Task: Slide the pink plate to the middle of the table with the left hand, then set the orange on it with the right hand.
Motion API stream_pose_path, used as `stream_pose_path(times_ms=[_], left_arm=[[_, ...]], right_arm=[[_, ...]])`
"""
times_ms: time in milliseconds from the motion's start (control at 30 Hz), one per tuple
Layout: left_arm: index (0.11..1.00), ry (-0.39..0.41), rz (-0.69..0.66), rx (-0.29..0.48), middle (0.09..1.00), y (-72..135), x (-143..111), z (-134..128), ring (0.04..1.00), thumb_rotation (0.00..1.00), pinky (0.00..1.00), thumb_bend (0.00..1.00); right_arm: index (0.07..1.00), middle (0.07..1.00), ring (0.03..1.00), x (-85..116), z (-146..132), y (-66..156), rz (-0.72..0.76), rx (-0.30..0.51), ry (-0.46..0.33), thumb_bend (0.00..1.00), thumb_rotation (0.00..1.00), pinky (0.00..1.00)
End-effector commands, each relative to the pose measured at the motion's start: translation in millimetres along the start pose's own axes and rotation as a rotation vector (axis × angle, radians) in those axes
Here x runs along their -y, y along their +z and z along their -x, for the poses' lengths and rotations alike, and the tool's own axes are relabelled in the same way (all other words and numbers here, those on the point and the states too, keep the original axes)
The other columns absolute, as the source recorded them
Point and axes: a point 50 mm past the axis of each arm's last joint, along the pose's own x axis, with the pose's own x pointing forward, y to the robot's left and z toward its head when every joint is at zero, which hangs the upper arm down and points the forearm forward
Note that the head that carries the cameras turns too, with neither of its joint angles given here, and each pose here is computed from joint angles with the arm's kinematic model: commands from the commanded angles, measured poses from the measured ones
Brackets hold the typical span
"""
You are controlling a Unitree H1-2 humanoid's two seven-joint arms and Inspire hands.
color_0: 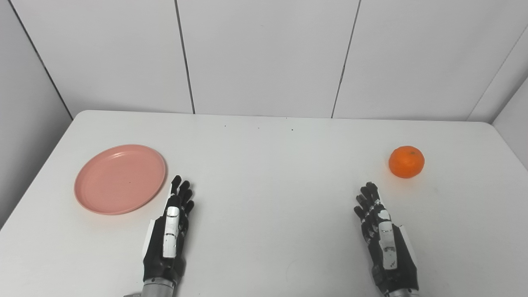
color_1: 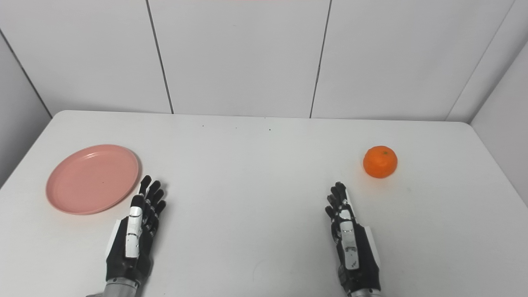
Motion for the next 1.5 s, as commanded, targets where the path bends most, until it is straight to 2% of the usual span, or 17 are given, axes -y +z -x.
stream_pose_path(times_ms=[0,400,900,1233,1467], left_arm=[[1.000,-0.007,-0.011,-0.002,1.000,1,-6,10,1.000,1.00,1.00,0.71],[1.000,-0.006,-0.003,-0.004,1.000,2,-6,10,1.000,1.00,1.00,0.71],[1.000,-0.011,0.012,-0.014,1.000,-1,-6,10,1.000,1.00,1.00,0.70],[1.000,-0.004,0.009,-0.028,1.000,-8,10,11,1.000,1.00,1.00,0.72],[1.000,-0.007,0.003,-0.028,1.000,-13,24,10,1.000,1.00,1.00,0.67]], right_arm=[[0.988,0.990,1.000,2,4,-5,-0.003,0.003,0.004,0.83,1.00,1.00],[0.979,0.981,1.000,-3,1,-8,-0.009,0.005,0.024,0.80,1.00,1.00],[0.984,0.984,1.000,-6,-6,-16,-0.006,0.021,0.040,0.80,1.00,1.00],[1.000,1.000,1.000,12,-3,-20,0.005,0.015,0.048,0.82,1.00,1.00],[1.000,1.000,1.000,26,-1,-24,0.008,0.016,0.042,0.82,1.00,1.00]])
